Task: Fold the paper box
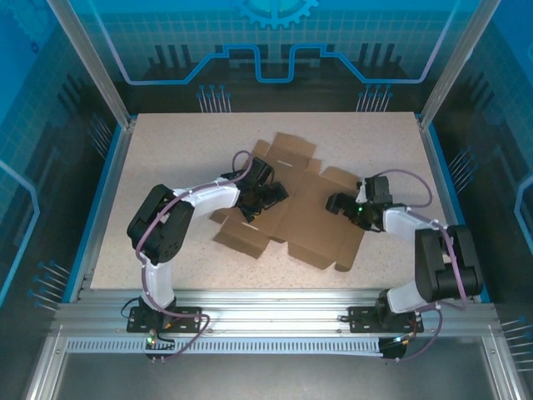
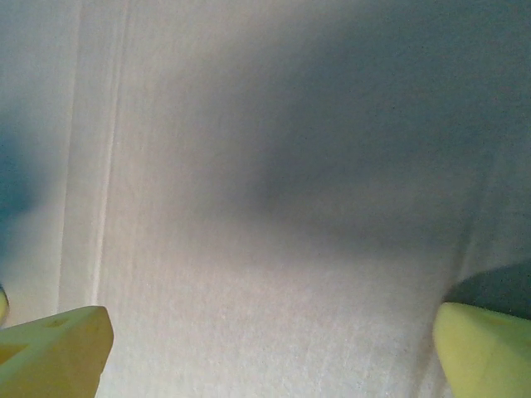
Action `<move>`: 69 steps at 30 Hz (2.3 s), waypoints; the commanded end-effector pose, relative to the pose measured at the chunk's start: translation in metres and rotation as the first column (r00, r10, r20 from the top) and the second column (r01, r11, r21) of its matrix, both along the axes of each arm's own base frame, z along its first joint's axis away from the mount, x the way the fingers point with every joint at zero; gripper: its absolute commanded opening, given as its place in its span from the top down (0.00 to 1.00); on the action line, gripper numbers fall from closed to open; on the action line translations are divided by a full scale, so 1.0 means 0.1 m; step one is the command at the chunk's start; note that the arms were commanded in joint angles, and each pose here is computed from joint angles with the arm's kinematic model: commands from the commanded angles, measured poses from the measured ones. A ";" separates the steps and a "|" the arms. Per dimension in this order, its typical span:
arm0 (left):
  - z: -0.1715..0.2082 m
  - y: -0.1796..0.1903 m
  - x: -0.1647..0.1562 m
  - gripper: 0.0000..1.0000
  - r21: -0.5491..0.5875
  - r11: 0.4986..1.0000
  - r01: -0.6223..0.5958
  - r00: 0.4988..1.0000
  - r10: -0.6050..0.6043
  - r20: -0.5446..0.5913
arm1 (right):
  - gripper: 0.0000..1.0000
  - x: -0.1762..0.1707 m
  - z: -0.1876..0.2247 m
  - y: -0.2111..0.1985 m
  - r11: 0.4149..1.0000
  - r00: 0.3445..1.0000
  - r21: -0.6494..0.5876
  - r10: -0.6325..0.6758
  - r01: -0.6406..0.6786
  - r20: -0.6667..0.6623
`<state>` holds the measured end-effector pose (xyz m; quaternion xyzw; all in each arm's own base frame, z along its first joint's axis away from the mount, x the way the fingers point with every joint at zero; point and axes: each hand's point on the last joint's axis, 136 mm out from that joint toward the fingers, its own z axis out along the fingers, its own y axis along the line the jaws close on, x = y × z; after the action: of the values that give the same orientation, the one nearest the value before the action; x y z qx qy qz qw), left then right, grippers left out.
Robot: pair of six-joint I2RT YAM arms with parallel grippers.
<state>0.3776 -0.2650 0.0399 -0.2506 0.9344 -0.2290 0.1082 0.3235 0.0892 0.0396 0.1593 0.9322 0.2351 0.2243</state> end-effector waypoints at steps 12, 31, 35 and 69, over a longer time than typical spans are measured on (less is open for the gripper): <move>-0.09 -0.26 0.95 0.01 -0.033 0.996 0.082 0.995 -0.080 0.066 | 0.00 -0.59 0.11 1.05 0.993 0.994 0.057 0.105 -0.104 -0.005; 1.05 -0.30 1.06 0.01 -0.087 0.964 0.250 0.917 -0.207 0.340 | 0.00 -0.81 0.68 1.97 0.891 0.874 -0.061 0.453 -0.450 0.177; 1.35 -0.06 0.73 0.01 -0.038 0.967 0.252 0.899 -0.219 0.380 | 0.00 -0.86 0.79 1.67 0.883 0.867 -0.142 0.468 -0.448 0.172; 1.46 0.97 -0.10 0.01 -0.002 0.984 0.180 0.866 -0.158 0.474 | 0.00 -0.87 0.78 0.72 0.937 0.946 -0.155 0.323 -0.314 0.033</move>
<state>0.3616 -0.1645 0.1809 -0.1214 0.8918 -0.3091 0.3074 0.2404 0.1573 0.1125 -0.0104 0.9554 0.1990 0.2180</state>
